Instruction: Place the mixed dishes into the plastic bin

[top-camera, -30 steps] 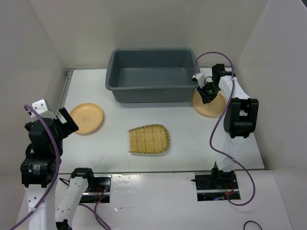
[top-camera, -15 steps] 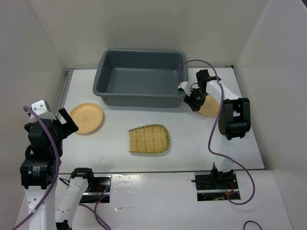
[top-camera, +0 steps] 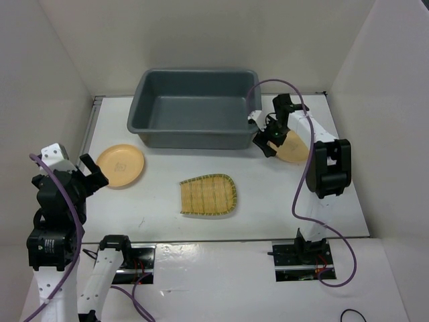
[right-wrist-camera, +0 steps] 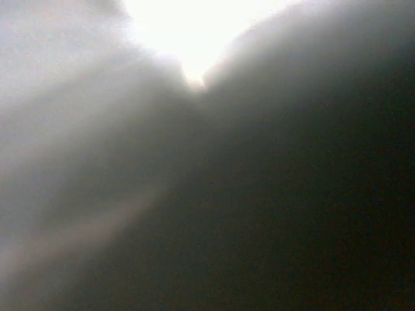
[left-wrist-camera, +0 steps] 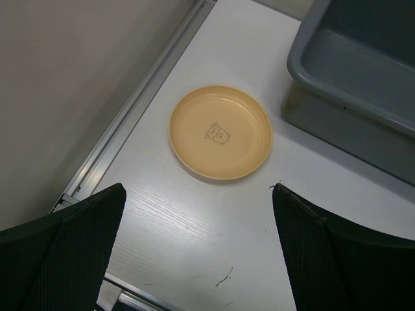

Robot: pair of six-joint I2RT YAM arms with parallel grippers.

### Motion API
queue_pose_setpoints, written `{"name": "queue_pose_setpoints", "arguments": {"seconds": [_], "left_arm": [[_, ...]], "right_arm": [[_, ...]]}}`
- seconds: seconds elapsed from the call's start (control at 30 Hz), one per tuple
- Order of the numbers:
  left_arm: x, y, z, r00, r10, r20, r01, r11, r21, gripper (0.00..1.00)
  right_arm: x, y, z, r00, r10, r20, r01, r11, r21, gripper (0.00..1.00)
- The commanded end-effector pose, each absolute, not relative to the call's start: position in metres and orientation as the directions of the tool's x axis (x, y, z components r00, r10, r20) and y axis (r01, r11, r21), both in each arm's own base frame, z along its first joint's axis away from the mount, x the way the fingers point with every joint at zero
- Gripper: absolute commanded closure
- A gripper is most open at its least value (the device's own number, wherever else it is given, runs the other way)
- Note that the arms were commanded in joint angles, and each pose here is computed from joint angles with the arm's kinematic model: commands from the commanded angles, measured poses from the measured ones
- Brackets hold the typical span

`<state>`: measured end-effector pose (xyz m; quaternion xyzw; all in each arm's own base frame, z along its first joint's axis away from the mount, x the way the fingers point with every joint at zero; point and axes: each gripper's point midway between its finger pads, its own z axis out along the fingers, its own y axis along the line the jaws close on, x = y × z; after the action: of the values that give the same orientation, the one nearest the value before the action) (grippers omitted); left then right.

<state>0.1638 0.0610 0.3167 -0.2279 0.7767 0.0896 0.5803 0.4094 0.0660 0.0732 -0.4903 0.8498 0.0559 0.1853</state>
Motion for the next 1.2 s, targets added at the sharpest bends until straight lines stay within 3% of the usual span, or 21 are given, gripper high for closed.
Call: {"name": "queue_pose_setpoints", "arguments": {"seconds": [0.0, 0.13, 0.2, 0.3, 0.4, 0.47, 0.5, 0.63, 0.83, 0.93, 1.17], "left_arm": [[0.167, 0.062, 0.325, -0.185, -0.240, -0.953, -0.453, 0.881, -0.134, 0.00], [0.165, 0.062, 0.327, -0.176, -0.239, -0.955, -0.452, 0.881, -0.138, 0.00], [0.165, 0.062, 0.327, -0.176, -0.239, -0.955, -0.452, 0.881, -0.138, 0.00], [0.162, 0.064, 0.328, -0.164, -0.238, -0.957, -0.458, 0.878, -0.140, 0.00], [0.162, 0.064, 0.328, -0.164, -0.238, -0.957, -0.458, 0.878, -0.140, 0.00], [0.162, 0.064, 0.328, -0.164, -0.238, -0.957, -0.458, 0.878, -0.140, 0.00], [0.162, 0.064, 0.328, -0.164, -0.238, -0.957, -0.458, 0.878, -0.140, 0.00], [0.167, 0.062, 0.325, -0.185, -0.240, -0.953, -0.453, 0.881, -0.134, 0.00], [0.165, 0.062, 0.327, -0.176, -0.239, -0.955, -0.452, 0.881, -0.138, 0.00], [0.163, 0.062, 0.328, -0.166, -0.239, -0.957, -0.451, 0.881, -0.142, 0.00], [0.161, 0.062, 0.329, -0.157, -0.239, -0.958, -0.449, 0.881, -0.146, 0.00]], "right_arm": [[0.435, 0.094, 0.154, -0.375, -0.736, -0.564, -0.826, 0.541, -0.156, 0.03], [0.434, 0.092, 0.147, -0.361, -0.779, -0.513, -0.836, 0.514, -0.192, 0.03], [0.442, 0.086, 0.150, -0.403, -0.749, -0.525, -0.795, 0.571, -0.204, 0.03], [0.455, 0.068, 0.151, -0.424, -0.776, -0.466, -0.678, 0.613, -0.405, 0.03], [0.468, 0.045, 0.193, -0.376, -0.758, -0.534, -0.475, 0.652, -0.591, 0.03], [0.467, 0.036, 0.190, -0.385, -0.768, -0.511, -0.449, 0.640, -0.624, 0.03], [0.465, 0.039, 0.176, -0.382, -0.811, -0.443, -0.509, 0.585, -0.632, 0.03], [0.473, 0.029, 0.194, -0.401, -0.782, -0.478, -0.398, 0.618, -0.678, 0.03], [0.440, 0.037, 0.158, -0.379, -0.834, -0.400, -0.633, 0.549, -0.546, 0.03], [0.409, 0.038, 0.132, -0.372, -0.857, -0.358, -0.772, 0.499, -0.394, 0.03], [0.363, 0.040, 0.079, -0.404, -0.866, -0.293, -0.870, 0.463, -0.170, 0.03]]}}
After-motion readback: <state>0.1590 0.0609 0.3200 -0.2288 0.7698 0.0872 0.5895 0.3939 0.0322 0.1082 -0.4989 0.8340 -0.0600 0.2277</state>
